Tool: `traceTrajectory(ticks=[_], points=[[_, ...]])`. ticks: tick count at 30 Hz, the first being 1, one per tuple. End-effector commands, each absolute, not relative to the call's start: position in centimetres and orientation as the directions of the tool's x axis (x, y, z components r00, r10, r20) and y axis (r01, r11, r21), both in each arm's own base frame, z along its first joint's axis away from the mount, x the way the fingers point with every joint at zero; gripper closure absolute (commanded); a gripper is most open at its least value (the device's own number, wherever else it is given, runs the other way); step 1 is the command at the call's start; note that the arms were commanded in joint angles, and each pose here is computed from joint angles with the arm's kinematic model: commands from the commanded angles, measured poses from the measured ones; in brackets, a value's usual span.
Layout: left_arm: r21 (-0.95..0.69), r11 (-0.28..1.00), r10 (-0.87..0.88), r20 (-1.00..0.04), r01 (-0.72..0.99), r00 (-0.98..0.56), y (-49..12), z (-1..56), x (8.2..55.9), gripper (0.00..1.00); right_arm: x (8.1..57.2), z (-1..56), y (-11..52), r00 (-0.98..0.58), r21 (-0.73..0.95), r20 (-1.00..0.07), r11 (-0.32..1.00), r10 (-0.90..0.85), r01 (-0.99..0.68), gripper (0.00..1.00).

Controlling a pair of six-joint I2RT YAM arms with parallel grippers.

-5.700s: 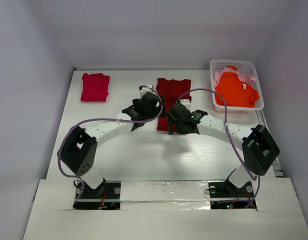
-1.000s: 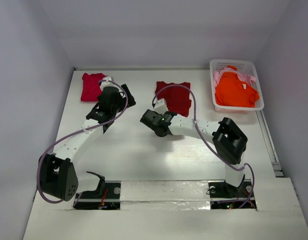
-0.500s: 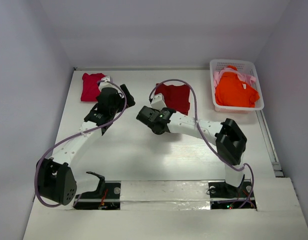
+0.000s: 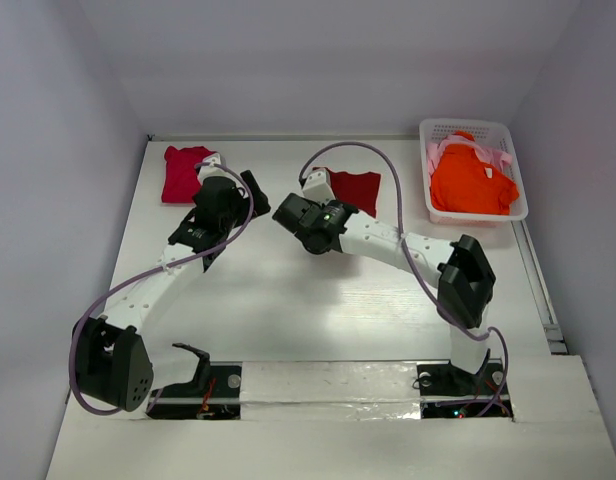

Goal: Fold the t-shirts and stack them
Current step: Fold the tshirt

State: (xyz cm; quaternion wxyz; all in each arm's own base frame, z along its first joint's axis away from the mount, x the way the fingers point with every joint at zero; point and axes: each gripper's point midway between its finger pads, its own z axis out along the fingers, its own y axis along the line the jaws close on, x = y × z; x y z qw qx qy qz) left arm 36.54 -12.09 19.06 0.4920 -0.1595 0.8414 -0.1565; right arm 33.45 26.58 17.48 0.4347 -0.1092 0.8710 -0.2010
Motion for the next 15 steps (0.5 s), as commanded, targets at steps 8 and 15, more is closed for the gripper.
traceTrajectory(ticks=[8,15], points=[[-0.446,0.890,-0.440,-0.793,-0.090,-0.421,-12.1,20.6,36.6,0.01,37.7,23.0,24.7,-0.501,-0.373,-0.818,0.923,-0.282,0.091,1.00],[-0.450,0.888,-0.443,-0.788,-0.089,-0.427,-12.2,20.5,36.6,0.01,39.9,23.5,25.0,-0.477,-0.333,-0.838,0.941,-0.265,0.062,1.00]])
